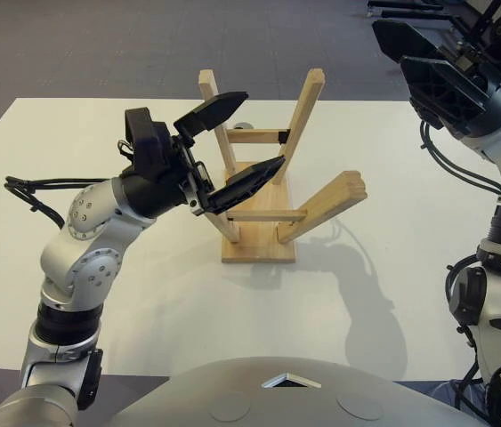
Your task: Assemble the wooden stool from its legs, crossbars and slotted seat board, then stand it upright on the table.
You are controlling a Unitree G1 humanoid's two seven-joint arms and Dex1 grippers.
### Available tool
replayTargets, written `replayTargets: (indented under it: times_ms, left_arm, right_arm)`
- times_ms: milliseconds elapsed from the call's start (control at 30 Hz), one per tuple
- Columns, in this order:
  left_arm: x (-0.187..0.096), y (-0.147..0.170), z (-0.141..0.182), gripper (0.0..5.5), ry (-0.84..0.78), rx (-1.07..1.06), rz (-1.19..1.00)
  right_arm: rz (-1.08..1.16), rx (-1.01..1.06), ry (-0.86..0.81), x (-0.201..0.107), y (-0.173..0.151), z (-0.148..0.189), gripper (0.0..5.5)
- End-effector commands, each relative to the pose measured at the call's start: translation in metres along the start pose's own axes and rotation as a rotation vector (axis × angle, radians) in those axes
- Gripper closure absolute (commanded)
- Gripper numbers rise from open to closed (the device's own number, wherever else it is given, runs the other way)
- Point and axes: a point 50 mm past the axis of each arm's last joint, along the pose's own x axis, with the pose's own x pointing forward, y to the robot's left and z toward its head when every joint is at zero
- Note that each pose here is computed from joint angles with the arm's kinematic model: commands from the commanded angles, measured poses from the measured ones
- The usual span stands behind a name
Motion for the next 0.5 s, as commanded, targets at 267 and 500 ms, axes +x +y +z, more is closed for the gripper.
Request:
replayTargets:
  times_ms: [267, 500]
  left_arm:
    - [-0.012, 0.024, -0.004, 0.71, -0.025, 0.056, 0.229]
    - [-0.022, 0.027, 0.039, 0.71, -0.278, 0.098, 0.304]
  right_arm:
    - [-0.005, -0.005, -0.004, 0.002, 0.001, -0.003, 0.1]
    - [-0.196, -0.09, -0.037, -0.016, -0.01, -0.011, 0.1]
